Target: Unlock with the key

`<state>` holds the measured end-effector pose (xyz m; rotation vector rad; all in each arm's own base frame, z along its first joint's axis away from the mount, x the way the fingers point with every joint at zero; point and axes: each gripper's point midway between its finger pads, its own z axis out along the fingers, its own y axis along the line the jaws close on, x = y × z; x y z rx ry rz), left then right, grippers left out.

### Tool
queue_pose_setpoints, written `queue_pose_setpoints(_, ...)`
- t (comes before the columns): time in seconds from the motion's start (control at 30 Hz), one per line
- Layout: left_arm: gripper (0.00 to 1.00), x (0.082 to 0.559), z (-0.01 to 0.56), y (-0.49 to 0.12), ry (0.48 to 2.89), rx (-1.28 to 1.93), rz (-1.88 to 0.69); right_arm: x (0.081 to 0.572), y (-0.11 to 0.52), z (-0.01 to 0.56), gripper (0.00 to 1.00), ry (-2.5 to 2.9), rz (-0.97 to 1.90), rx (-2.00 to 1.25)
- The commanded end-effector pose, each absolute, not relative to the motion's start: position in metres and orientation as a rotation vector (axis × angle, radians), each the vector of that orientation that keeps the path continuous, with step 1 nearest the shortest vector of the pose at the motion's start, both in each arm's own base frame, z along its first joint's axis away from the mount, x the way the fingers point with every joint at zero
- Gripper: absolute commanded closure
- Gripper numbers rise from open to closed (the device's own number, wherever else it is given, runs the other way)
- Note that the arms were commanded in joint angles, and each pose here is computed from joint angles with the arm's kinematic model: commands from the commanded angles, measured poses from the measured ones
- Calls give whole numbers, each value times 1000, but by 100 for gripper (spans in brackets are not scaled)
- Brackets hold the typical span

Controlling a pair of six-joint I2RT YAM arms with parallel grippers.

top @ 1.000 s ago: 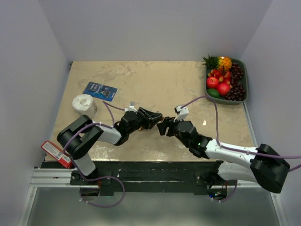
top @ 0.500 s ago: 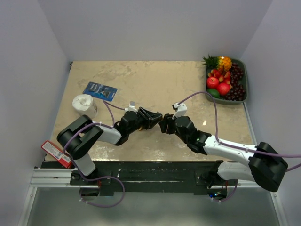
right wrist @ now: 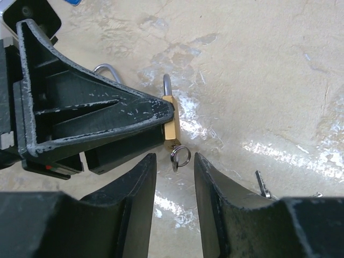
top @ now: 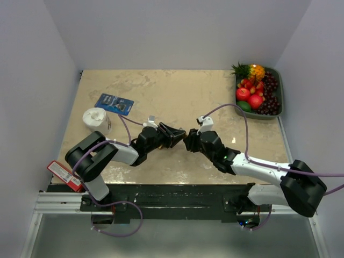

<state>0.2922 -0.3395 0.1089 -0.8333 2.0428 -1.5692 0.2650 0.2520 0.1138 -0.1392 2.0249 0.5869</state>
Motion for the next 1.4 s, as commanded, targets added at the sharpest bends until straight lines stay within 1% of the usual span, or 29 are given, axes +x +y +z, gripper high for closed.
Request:
queue_pose_setpoints(0.0,100,295,133,-342,1962,-751,-1633,277,262,135,64,1962,653,-117)
queue_pose_setpoints(0.23,100,293,133,-342,1962,-733,-1638,281,265,134,72,1954,675,-112)
queue_pose_setpoints(0.33,100,292,134,-341,1955,-722,-1640,281,268,136,80,1947,705,-109)
queue_pose_setpoints(0.37,100,292,135,-341,1946,-718,-1642,281,268,136,85,1947,709,-107)
queue_pose_setpoints(0.43,100,292,136,-341,1939,-707,-1645,281,268,134,90,1952,716,-101)
queue_pose_setpoints(0.47,100,292,139,-341,1929,-700,-1652,281,268,134,97,1954,723,-97)
queue_pose_setpoints(0.5,100,292,140,-341,1925,-693,-1653,282,266,135,100,1954,726,-88)
queue_pose_setpoints(0.87,100,285,158,-345,1841,-569,-1737,282,265,145,100,1929,939,3)
queue_pose_setpoints(1.37,100,281,170,-345,1814,-477,-1734,280,260,153,100,1902,1126,64)
